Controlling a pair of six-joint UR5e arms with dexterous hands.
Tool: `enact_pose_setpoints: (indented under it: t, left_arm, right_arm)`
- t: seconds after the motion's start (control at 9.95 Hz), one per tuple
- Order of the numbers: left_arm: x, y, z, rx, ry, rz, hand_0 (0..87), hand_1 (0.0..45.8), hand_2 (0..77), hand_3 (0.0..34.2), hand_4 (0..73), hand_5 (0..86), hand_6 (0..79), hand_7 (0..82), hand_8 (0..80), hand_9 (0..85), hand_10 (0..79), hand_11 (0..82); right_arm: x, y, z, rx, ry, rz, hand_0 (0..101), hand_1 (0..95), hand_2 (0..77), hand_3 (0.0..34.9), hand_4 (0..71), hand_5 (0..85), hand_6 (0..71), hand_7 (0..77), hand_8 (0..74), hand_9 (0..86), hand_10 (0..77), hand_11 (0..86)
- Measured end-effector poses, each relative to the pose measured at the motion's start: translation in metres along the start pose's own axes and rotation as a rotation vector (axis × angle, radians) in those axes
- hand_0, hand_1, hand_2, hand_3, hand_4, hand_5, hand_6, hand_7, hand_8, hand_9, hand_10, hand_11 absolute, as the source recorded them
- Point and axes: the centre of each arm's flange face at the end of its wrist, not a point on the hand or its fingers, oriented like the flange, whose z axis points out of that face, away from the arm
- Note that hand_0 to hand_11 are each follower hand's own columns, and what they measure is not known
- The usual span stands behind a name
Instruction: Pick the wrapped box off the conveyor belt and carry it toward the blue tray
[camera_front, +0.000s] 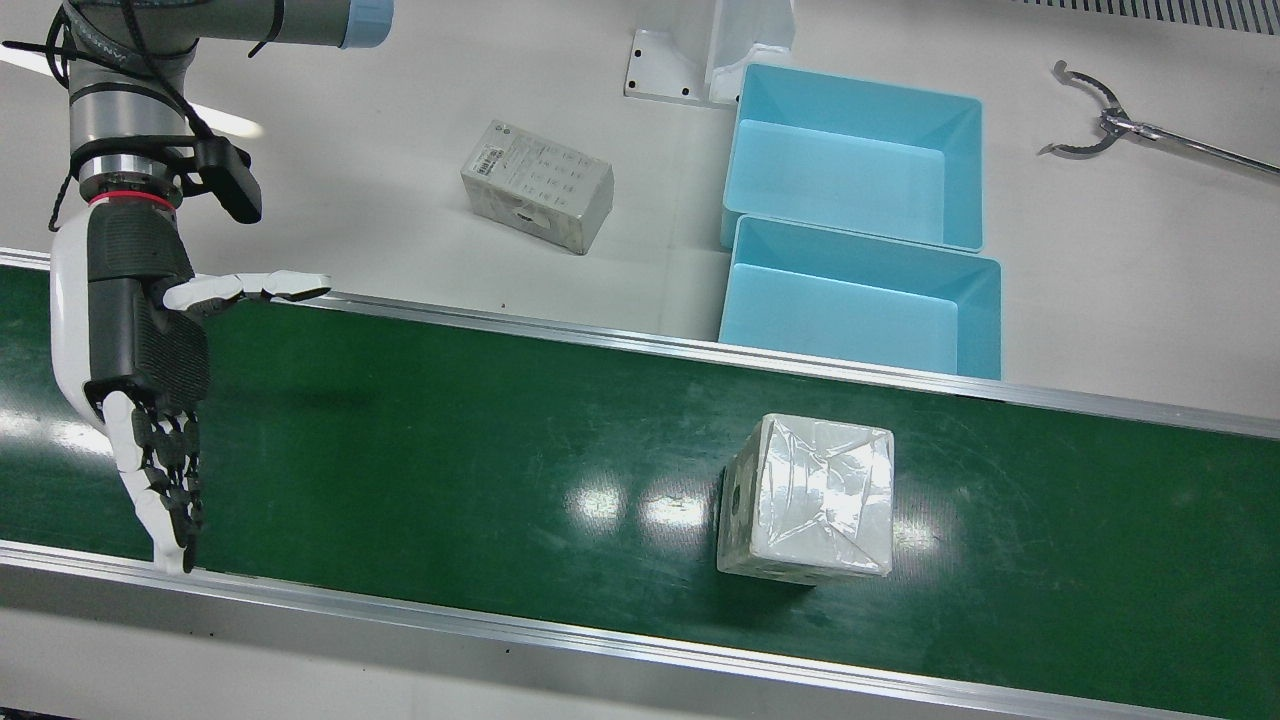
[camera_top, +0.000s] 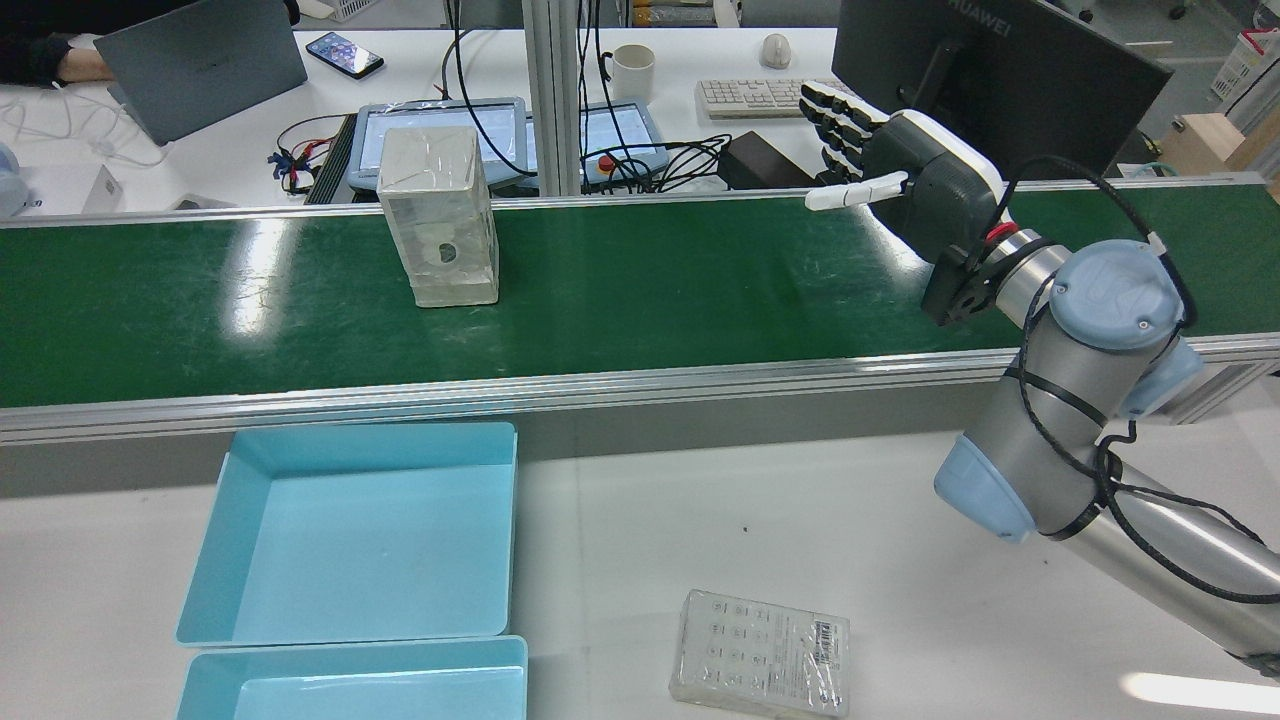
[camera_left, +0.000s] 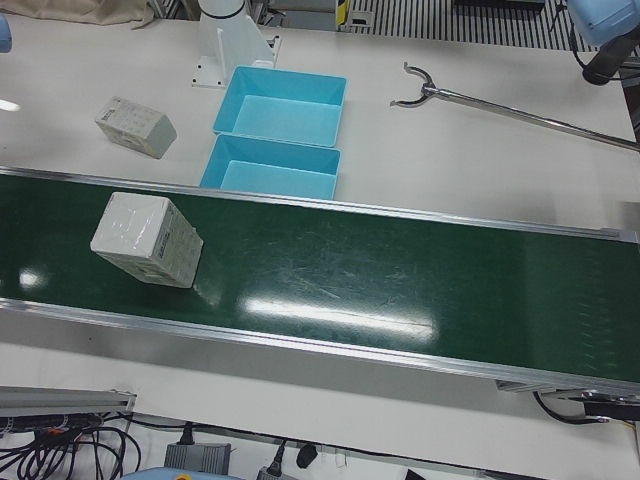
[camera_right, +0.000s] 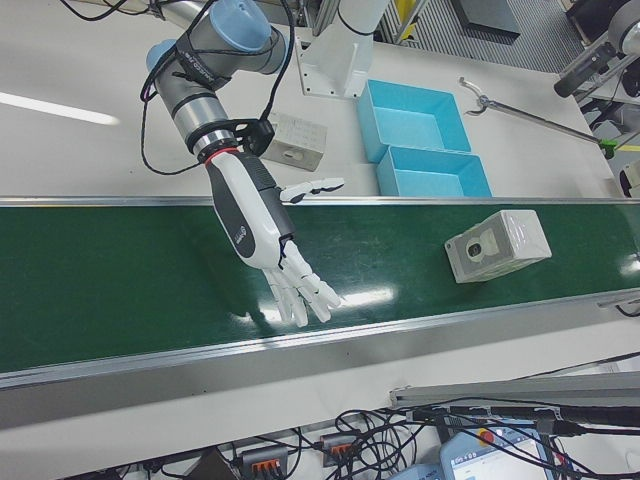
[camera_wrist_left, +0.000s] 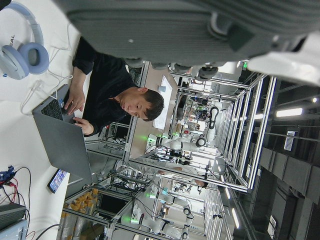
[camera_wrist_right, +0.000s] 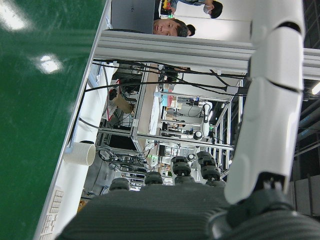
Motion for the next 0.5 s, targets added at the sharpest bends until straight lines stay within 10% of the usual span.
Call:
enact_pose_setpoints:
  t: [0.5]
  left_arm:
    - [0.0000, 0.0000, 0.0000, 0.000, 0.000, 0.000, 0.0, 0.0, 1.1, 0.0, 0.0, 1.1, 0.0, 0.0, 0.0, 0.0, 0.5, 0.0]
  right_arm:
    - [0.0003, 0.0058, 0.0036, -0.009, -0.002, 0.006, 46, 12.5, 10.4, 10.1, 3.3, 8.7, 0.0, 0.5, 1.1, 1.6, 0.0, 1.1]
